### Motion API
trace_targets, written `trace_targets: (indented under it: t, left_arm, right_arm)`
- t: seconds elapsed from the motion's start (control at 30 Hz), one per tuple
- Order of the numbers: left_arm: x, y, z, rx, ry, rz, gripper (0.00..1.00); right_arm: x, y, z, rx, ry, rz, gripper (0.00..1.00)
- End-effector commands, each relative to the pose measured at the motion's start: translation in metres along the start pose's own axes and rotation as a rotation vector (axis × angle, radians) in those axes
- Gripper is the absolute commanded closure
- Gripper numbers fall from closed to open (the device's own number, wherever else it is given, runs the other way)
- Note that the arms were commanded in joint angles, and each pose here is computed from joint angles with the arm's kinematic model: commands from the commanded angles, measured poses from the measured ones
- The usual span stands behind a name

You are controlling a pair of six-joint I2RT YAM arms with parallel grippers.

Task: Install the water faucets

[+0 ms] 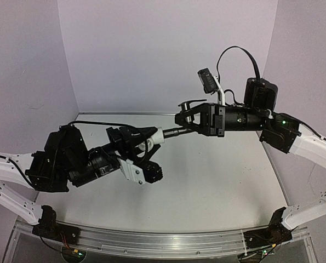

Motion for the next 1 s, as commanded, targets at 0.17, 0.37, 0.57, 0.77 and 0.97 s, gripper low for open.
trace_targets:
  t: [0.17,0.37,0.57,0.77,0.97]
  left_arm:
    - [-0.004,-0.007,0.002,-0.058,0.032,0.331,0.8]
    - [-0.004,0.009,-0.004,-0.093,0.025,0.177,0.35]
    - [0.002,0.013,-0.012,-0.056,0.039,-0.035,0.12]
    - [0.011,0.034,-0.027,-0.096,0.066,-0.37,0.04]
    - [0.026,0.05,-0.033,0.029,0.044,-0.973,0.0]
  right_arm:
    - [-0.033,0.022,-0.011,-0.06,-0.102,-0.125,1.0]
    - [-0.064,0.043,-0.026,-0.004,-0.197,-0.421,1.0]
    - [-0.095,0.071,-0.046,0.04,-0.301,-0.698,1.0]
    - [-0.108,0.085,-0.061,0.112,-0.359,-0.948,1.0]
    - [-0.089,0.081,-0.063,0.175,-0.309,-1.384,1.0]
Point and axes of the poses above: each gripper's point midway between its finger pads, its own z axis out along the fingers, its own y axis along the line the jaws close on, x = y × z, the point moved 5 cm from there along -z, back along the fingers, and after that the axes turned 5 degrees about z, right-handed, at the moved point
